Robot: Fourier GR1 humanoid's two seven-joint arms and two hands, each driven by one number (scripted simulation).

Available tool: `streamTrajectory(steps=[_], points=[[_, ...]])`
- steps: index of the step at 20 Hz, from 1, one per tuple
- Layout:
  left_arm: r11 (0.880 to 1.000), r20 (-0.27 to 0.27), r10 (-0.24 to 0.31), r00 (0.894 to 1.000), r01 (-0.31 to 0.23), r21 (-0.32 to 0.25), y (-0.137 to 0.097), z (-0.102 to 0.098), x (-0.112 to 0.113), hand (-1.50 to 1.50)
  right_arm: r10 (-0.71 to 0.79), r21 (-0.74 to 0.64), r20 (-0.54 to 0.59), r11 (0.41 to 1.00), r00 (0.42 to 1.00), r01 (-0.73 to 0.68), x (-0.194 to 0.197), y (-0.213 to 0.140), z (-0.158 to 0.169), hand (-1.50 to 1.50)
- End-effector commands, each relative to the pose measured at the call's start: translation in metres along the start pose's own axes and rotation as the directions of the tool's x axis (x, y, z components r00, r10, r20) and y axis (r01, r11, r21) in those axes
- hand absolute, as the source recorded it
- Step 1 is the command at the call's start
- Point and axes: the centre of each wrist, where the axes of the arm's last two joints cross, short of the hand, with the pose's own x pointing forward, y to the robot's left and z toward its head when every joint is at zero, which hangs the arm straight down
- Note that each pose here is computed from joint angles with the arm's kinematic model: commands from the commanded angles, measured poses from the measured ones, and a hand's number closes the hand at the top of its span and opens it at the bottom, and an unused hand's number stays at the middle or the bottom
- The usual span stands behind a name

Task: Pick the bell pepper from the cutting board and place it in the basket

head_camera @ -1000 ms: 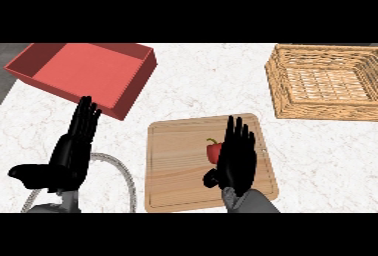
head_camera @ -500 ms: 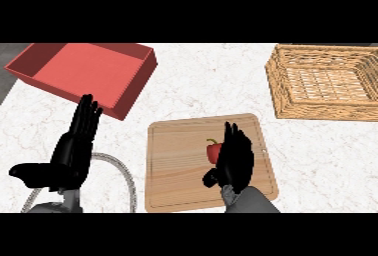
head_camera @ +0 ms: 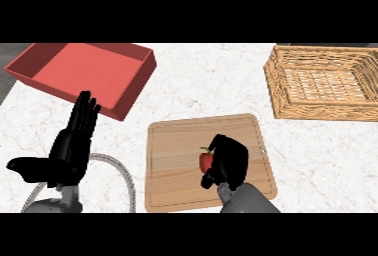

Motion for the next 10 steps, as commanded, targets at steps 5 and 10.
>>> streamTrajectory(steps=[5,10], points=[[1.0,0.001,-0.003,1.0,0.003,0.002,0.011,0.001,0.002,0.0,0.123,0.015,0.027,0.992,0.992,-0.124,0.01,0.006,-0.011,1.5],[0.999,0.011,0.009,1.0,-0.009,-0.045,-0.013,0.005,-0.008,0.0,0.222,0.156,0.367,0.943,0.903,-0.295,-0.051,0.019,-0.042,1.5]])
